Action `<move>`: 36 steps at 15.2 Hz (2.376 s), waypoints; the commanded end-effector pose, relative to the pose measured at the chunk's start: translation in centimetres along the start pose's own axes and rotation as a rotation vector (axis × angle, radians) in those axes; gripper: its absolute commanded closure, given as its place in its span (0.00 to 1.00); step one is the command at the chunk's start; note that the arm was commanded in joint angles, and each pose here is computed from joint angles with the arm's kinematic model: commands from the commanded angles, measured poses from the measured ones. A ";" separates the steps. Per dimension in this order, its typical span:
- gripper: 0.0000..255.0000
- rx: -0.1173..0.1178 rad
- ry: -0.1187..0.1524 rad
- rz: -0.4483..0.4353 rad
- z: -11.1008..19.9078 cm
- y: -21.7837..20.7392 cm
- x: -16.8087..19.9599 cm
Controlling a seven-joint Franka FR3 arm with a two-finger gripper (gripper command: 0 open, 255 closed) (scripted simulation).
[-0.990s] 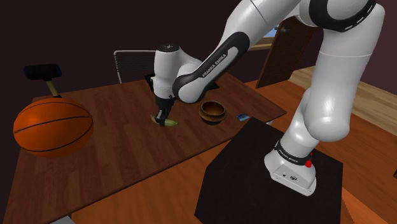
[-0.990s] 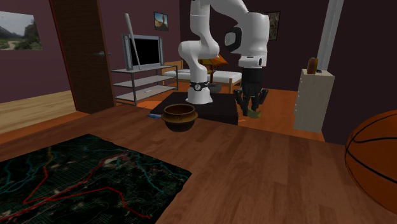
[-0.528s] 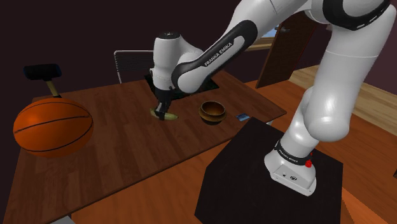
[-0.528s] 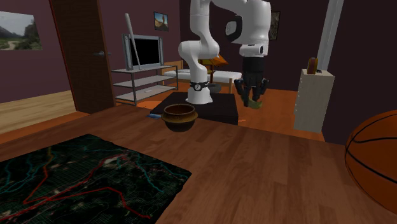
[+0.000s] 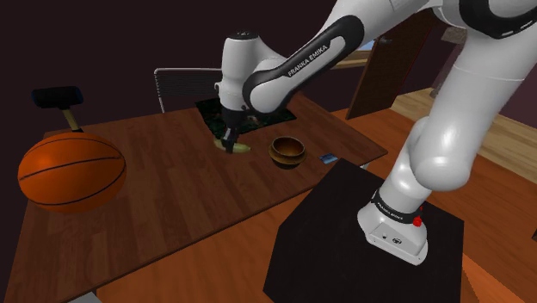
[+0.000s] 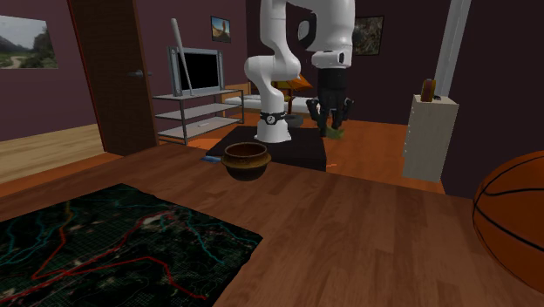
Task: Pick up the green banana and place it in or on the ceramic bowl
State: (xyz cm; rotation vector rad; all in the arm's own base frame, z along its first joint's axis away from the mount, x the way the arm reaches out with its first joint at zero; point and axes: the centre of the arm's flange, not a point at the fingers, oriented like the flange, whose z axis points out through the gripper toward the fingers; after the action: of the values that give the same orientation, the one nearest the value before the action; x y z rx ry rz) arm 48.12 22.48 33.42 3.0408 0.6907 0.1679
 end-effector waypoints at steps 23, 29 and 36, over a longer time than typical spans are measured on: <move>1.00 0.000 0.000 -0.001 1.5 19.7 -17.5; 1.00 0.000 0.000 -0.001 4.7 19.6 -17.9; 1.00 0.000 0.000 -0.001 6.1 19.5 -18.0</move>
State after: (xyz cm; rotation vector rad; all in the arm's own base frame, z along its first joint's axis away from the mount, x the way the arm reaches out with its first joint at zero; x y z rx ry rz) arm 41.02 -2.87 26.38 3.0407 0.6917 0.1677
